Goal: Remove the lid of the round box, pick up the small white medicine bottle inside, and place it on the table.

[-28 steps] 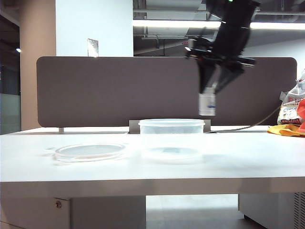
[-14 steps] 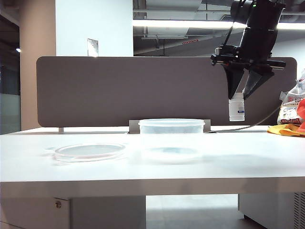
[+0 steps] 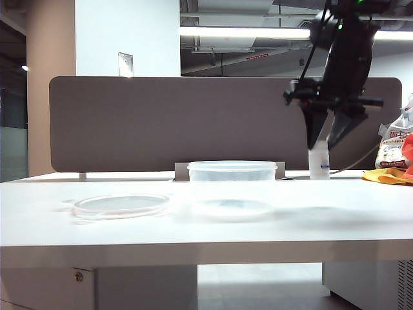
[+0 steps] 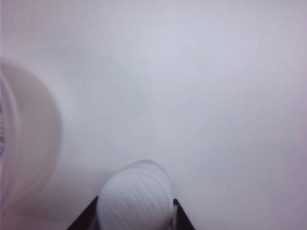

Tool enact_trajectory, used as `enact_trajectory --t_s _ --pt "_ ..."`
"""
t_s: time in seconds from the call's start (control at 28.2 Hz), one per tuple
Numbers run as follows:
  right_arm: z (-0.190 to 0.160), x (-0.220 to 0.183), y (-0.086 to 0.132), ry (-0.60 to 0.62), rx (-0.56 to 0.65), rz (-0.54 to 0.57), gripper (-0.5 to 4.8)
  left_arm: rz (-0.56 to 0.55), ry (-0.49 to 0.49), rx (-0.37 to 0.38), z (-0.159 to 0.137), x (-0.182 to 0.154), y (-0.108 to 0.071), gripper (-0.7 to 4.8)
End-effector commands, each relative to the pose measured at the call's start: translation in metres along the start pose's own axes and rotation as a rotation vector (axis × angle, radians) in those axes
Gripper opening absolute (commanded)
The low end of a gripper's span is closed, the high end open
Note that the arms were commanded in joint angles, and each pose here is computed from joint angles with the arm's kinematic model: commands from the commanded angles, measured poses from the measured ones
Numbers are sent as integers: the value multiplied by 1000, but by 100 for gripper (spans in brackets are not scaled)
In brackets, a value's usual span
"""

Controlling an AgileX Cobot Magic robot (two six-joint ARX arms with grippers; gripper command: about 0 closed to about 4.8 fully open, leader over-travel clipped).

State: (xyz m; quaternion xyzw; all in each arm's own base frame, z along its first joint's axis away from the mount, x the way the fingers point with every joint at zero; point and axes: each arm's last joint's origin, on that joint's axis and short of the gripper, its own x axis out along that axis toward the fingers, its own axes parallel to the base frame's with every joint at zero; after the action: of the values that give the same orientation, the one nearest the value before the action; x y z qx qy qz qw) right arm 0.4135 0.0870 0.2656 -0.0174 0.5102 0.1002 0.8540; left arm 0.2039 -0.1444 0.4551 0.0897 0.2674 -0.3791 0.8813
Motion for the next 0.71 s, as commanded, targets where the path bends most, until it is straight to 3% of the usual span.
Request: enact_trajectory --t_s 0.04,0.6,0.71 --pt "0 9 0 14 -2 15 148 4 -21 8 2 -2 0 84" --pt "-3 34 -1 61 2 25 152 10 -33 10 3 -3 0 84" --pt "-3 34 -1 53 2 28 204 34 -38 12 4 -3 1 84"
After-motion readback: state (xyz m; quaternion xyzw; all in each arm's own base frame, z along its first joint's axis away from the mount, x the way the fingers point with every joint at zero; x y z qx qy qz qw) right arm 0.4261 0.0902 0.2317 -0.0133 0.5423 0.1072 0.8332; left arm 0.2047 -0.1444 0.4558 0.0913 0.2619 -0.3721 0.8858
